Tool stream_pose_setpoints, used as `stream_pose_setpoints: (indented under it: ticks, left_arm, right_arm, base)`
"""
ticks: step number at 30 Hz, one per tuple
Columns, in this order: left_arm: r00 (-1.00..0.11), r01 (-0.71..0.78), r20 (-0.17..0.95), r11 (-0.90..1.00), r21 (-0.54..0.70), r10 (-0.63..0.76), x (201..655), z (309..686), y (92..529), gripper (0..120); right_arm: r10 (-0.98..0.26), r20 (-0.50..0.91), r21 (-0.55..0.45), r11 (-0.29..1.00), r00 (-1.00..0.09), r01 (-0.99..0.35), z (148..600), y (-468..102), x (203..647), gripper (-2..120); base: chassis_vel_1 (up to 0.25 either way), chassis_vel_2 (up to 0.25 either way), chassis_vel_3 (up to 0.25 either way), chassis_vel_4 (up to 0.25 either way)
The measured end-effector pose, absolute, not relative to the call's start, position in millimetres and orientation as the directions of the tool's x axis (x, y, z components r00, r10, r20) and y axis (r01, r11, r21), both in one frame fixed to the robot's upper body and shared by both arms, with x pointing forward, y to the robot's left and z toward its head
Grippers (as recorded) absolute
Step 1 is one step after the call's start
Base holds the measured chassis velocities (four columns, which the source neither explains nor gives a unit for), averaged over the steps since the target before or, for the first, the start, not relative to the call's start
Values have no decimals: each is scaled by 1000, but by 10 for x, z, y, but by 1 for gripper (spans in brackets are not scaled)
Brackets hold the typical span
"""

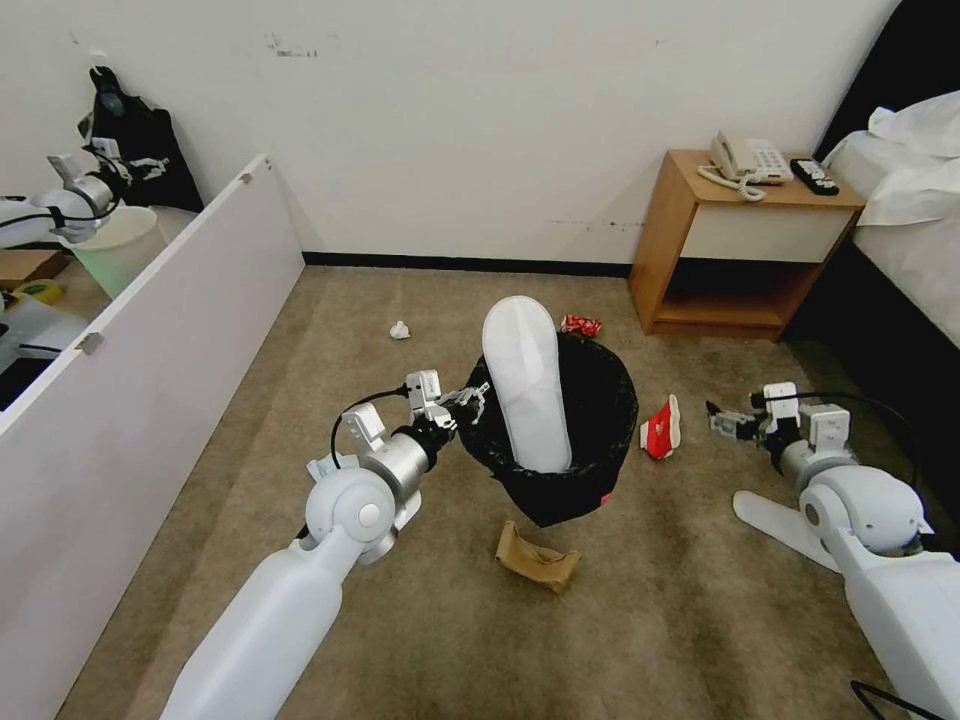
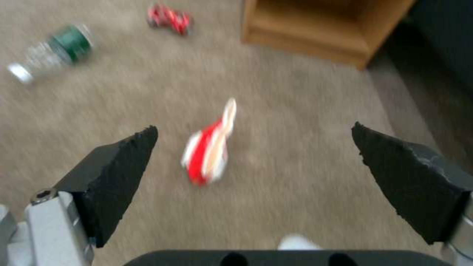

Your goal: Pick up the trash bin, then pick up the garbage from the floor and place it into the trash bin.

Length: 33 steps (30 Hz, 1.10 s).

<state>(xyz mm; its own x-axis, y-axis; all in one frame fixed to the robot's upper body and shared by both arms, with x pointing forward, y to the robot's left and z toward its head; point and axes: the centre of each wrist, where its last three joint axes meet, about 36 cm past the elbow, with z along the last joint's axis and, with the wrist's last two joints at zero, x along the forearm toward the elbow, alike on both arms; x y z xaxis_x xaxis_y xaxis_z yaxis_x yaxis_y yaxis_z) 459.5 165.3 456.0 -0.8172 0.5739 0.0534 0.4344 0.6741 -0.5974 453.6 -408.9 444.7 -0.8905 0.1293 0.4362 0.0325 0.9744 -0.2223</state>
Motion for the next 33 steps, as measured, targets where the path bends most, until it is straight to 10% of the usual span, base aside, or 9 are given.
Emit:
stream_pose_setpoints:
  ticks: [33]
  left_arm:
    - [-894, 384, -10, 756, -529, 447, 4360, 4859, 2346, 4]
  right_arm:
    - [225, 644, -188, 973, -731, 134, 3312, -4530, 4356, 100]
  base:
    - [0, 0, 0, 0]
